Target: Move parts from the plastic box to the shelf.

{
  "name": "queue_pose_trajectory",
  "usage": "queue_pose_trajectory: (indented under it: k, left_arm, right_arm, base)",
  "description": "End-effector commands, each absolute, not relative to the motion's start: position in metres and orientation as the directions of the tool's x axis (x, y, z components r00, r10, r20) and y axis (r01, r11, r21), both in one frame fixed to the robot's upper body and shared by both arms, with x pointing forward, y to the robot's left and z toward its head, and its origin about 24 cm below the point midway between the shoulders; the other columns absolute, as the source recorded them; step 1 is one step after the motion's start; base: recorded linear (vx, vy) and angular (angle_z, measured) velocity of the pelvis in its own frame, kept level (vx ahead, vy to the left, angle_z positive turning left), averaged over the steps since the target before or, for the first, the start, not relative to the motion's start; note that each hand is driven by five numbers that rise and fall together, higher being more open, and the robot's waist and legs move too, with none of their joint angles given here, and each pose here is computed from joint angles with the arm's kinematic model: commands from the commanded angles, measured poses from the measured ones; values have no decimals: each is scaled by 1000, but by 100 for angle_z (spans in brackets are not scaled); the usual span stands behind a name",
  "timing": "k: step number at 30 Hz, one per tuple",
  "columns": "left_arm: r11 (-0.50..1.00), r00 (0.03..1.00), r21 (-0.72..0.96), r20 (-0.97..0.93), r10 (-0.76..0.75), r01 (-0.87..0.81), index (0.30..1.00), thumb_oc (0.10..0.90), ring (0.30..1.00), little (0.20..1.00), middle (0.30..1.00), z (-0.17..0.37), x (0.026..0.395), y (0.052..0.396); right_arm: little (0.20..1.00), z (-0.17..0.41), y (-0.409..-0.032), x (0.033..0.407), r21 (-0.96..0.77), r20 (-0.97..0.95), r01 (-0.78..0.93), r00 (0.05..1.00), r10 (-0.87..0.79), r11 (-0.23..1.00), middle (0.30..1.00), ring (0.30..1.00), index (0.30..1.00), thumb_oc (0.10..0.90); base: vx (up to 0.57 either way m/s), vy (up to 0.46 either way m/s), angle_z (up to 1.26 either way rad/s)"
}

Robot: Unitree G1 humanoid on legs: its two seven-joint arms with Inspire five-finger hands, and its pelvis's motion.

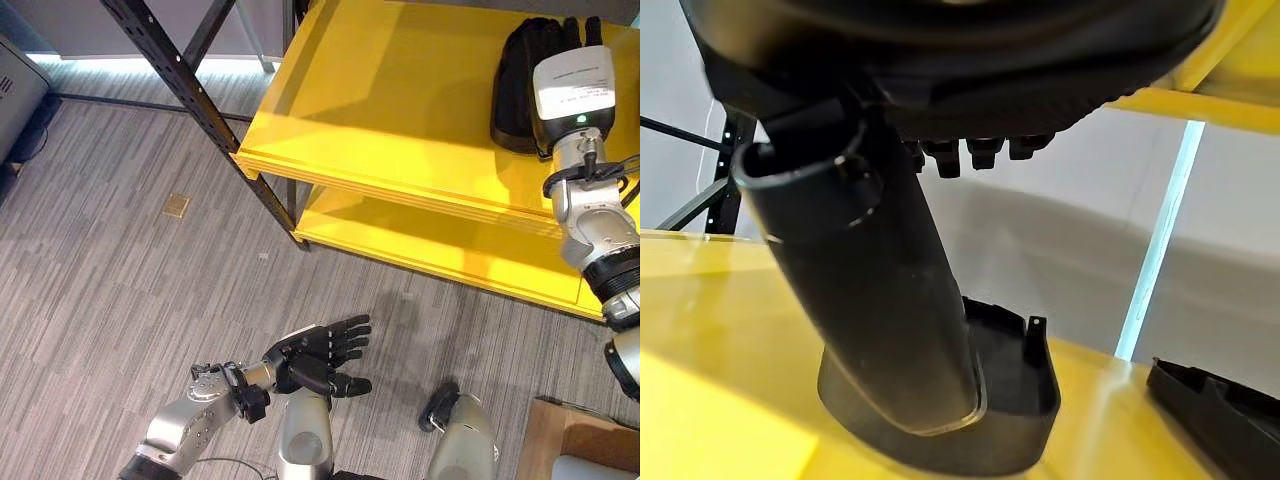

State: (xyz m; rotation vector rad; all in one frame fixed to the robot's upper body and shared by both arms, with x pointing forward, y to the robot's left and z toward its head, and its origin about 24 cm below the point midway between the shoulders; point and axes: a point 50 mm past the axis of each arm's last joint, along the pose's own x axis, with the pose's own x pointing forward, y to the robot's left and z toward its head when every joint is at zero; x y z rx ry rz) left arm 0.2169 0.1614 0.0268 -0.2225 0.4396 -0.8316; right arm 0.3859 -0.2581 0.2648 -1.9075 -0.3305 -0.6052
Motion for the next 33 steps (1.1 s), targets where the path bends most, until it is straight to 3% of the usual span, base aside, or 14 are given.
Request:
queue_pose_trajectory:
  k: [1,2,17,26,33]
  left_arm:
    - [553,538,-330,-144,-831,765,1000,900,1000,1000,1000,51,210,148]
    - [555,543,-334,-137,-828,762,1000,900,1000,1000,1000,53,209,148]
    - [575,590,-376,-86,-803,727,1000,900,1000,1000,1000,55,206,142]
    - [654,714,-414,-14,-700,634,1000,900,1000,1000,1000,61,208,148]
    - [775,904,-489,76,-420,401,1000,900,1000,1000,1000,61,205,182]
  right_arm:
    - [1000,342,-249,369,-562,818,788,575,-26,-252,1000,1000,1000,900]
    - [1000,343,-243,364,-535,843,834,537,-30,-134,1000,1000,1000,900]
    - [1000,311,-170,321,-564,824,729,532,197,388,1000,1000,1000,900]
    - [1000,247,-162,288,-677,676,412,676,294,609,1000,1000,1000,900]
    - [1000,180,-168,226,-673,557,57,695,454,737,1000,1000,1000,900]
  base:
    - [15,78,-7]
    - [14,63,-9]
    - [11,48,-7]
    - [-32,101,-13]
    - [-36,121,-12]
